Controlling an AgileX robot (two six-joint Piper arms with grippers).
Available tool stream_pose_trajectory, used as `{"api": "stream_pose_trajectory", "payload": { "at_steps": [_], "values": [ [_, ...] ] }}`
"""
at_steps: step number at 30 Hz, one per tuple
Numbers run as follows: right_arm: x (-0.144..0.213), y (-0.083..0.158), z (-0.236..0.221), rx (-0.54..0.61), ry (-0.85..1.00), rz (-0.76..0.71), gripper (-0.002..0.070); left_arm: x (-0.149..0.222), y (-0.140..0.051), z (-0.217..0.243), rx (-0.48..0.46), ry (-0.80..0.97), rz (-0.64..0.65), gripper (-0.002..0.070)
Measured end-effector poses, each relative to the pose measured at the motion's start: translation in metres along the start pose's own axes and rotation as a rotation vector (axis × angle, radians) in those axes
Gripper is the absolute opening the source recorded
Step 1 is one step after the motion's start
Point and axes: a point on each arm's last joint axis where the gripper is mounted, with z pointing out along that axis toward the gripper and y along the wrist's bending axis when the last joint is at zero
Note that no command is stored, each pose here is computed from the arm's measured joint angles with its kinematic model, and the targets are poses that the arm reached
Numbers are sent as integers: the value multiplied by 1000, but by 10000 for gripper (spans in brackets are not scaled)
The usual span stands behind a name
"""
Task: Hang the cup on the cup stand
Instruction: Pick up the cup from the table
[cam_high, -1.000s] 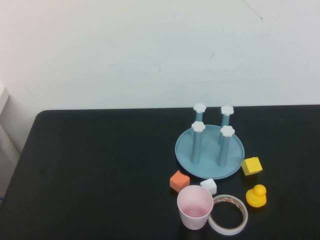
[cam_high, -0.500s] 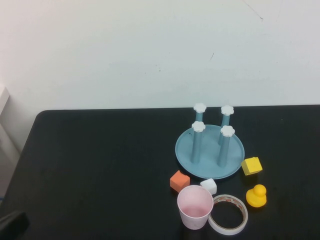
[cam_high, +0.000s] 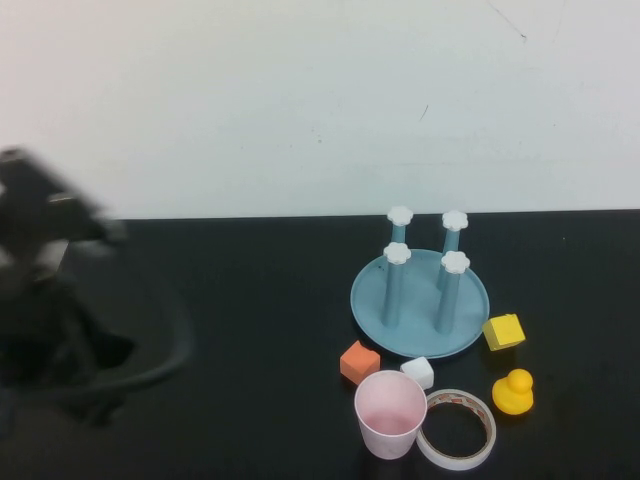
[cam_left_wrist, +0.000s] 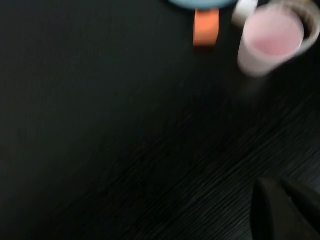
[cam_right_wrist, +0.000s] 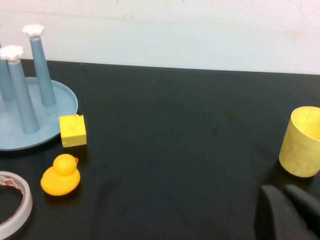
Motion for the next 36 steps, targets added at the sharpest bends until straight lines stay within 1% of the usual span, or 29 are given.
{"api": "stream_pose_trajectory", "payload": {
  "at_steps": [4,10,12,18,20,22,25,28,31,33,36],
  "values": [
    [0,0,0,0,0,0,-1,-28,-11,27,-23,126,113,-1],
    [0,0,0,0,0,0,-1,-64,-39,79,-32,249,233,-1],
    [0,0,0,0,0,0,-1,-73,-48,98,-21,280,256,-1],
    [0,0,0,0,0,0,-1,-92,-66,146,5,349,280,-1],
    [0,0,0,0,0,0,-1,-96,-71,159,11,367,285,13],
    [0,0,0,0,0,0,-1,-98,-74,173,19,386,251,50],
    [0,0,0,0,0,0,-1,-99,-77,197,29,408,185,163],
    [0,0,0,0,0,0,-1,-97,-80,223,30,417,91,340],
    [0,0,0,0,0,0,-1,-90,-83,248,39,435,-1,470],
    [0,0,0,0,0,0,-1,-86,-83,262,43,441,-44,509],
    [0,0,0,0,0,0,-1,-81,-81,283,44,438,-104,528]
  ]
}}
